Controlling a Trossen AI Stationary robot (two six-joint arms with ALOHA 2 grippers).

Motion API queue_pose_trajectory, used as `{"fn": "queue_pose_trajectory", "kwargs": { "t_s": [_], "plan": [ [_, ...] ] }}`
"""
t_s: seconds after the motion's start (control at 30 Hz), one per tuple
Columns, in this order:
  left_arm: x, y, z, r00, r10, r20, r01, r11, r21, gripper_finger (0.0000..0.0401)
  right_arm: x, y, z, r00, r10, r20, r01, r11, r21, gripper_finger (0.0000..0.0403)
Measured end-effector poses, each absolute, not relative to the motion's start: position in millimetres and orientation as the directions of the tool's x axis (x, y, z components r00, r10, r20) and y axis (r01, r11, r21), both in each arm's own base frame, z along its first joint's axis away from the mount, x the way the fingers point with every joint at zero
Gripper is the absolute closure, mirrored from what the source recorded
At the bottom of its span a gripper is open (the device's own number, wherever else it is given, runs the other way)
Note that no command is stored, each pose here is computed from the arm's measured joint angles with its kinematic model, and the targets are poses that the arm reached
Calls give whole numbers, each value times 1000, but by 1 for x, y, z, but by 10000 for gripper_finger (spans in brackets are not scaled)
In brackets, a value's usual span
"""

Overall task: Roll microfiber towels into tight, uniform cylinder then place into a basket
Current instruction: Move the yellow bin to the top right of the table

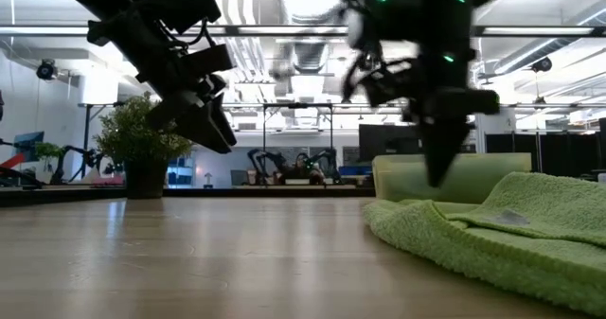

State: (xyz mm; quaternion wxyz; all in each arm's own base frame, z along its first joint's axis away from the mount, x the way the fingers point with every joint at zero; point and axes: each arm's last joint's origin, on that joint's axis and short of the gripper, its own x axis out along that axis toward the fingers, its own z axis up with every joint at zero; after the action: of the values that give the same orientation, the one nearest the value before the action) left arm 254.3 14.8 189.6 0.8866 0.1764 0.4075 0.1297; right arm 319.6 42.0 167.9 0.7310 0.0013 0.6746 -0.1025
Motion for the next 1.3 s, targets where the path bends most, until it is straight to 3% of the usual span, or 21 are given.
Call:
{"fn": "queue_pose_trajectory", "kwargs": {
  "t_s": [0.13,0.47,0.7,0.77,0.9,1.3],
  "plan": [
    [254,15,192,640,374,-671,-68,898,435,217,289,37,163,35,-154,-987,242,960,-141,394],
    [254,15,194,654,372,-659,-74,898,433,217,222,34,176,104,-142,-984,417,905,-86,394],
    [254,14,194,659,356,-662,-95,913,396,217,220,33,167,383,-116,-916,316,949,12,394],
    [255,14,194,661,353,-662,-100,916,389,217,226,31,166,429,-164,-888,289,957,-37,394],
    [255,14,194,661,351,-663,-101,917,385,217,228,22,159,373,-314,-873,335,923,-189,394],
    [255,14,193,662,349,-664,-100,918,383,217,238,-32,143,194,-478,-857,406,834,-373,394]
  ]
}}
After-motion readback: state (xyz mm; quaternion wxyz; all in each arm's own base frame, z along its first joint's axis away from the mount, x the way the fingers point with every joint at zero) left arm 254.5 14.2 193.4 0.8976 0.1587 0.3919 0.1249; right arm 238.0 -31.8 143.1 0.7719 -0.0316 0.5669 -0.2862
